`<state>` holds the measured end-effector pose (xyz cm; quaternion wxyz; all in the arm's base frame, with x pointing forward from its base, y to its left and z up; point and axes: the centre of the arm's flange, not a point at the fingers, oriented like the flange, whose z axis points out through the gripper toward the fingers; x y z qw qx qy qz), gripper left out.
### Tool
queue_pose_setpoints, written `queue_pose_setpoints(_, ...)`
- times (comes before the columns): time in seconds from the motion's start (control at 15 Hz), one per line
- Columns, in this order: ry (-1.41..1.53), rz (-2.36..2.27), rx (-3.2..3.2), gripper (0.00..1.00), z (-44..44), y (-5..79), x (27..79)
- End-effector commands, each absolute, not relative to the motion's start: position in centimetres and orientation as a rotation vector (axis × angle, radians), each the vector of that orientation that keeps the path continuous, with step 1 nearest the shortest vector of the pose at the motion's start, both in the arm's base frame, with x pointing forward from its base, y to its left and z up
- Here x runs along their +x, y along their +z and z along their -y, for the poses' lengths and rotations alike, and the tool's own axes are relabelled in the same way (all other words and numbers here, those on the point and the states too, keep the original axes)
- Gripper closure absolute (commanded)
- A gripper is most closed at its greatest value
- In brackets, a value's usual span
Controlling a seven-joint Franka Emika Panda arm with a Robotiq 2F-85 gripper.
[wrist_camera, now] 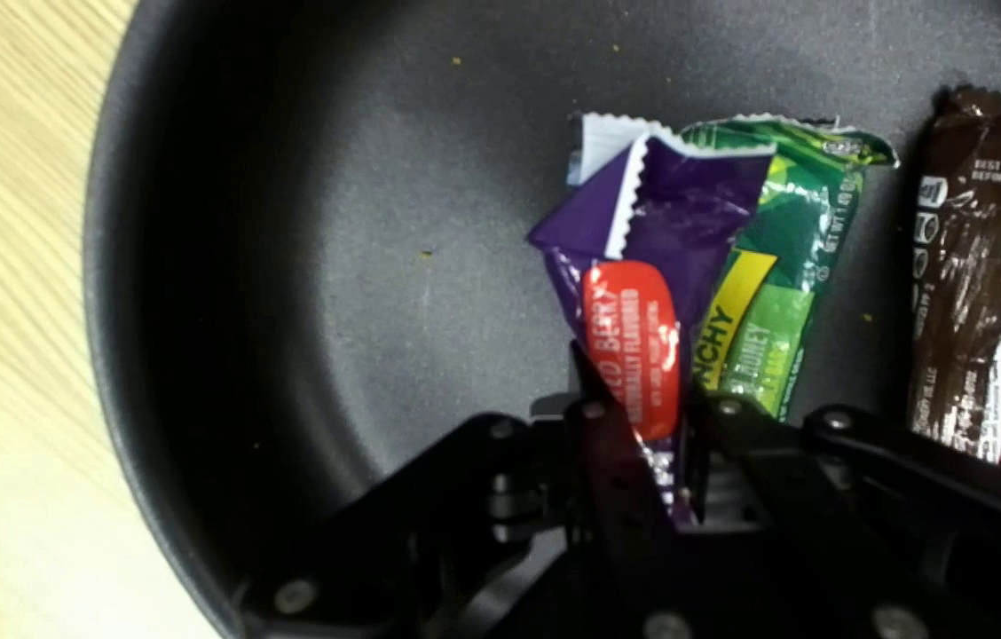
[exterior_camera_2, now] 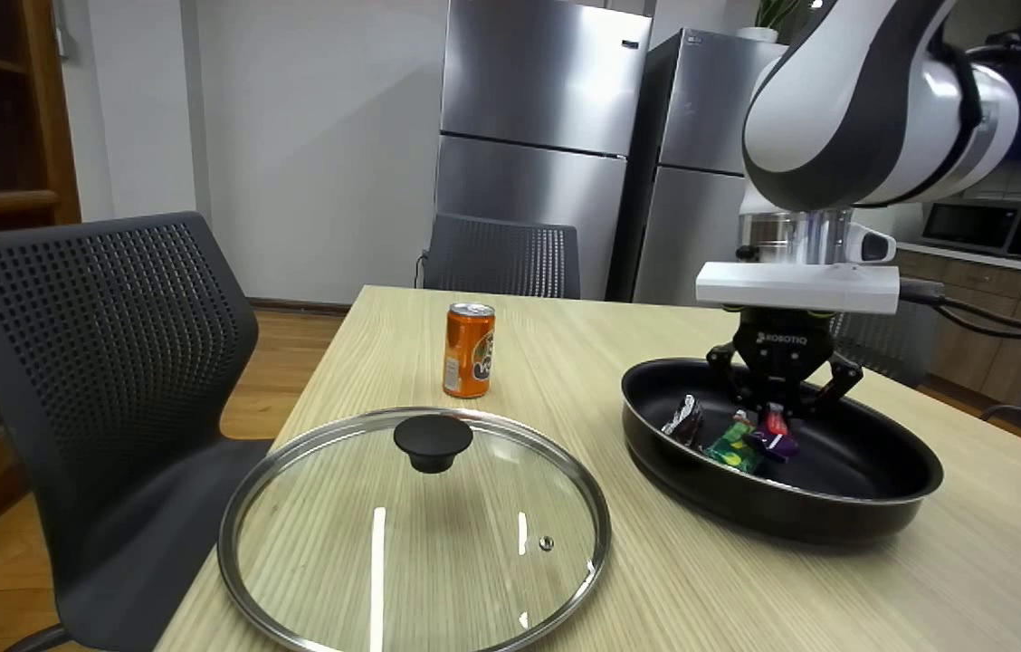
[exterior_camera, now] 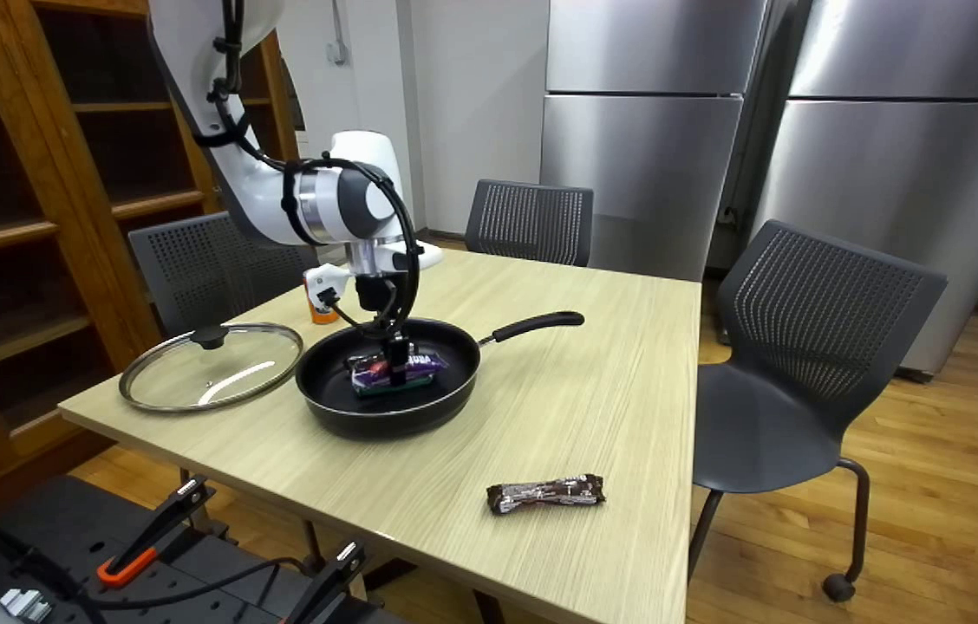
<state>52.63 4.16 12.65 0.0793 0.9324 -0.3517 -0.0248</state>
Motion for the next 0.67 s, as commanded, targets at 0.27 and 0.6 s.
queue_pose_setpoints(0.27, -0.125, 1.112, 2.780, 0.96, -4.28, 12.44, 52.57)
queue_pose_setpoints(0.6, -0.126, 1.127, 2.777, 0.57, -4.11, 12.61, 52.02)
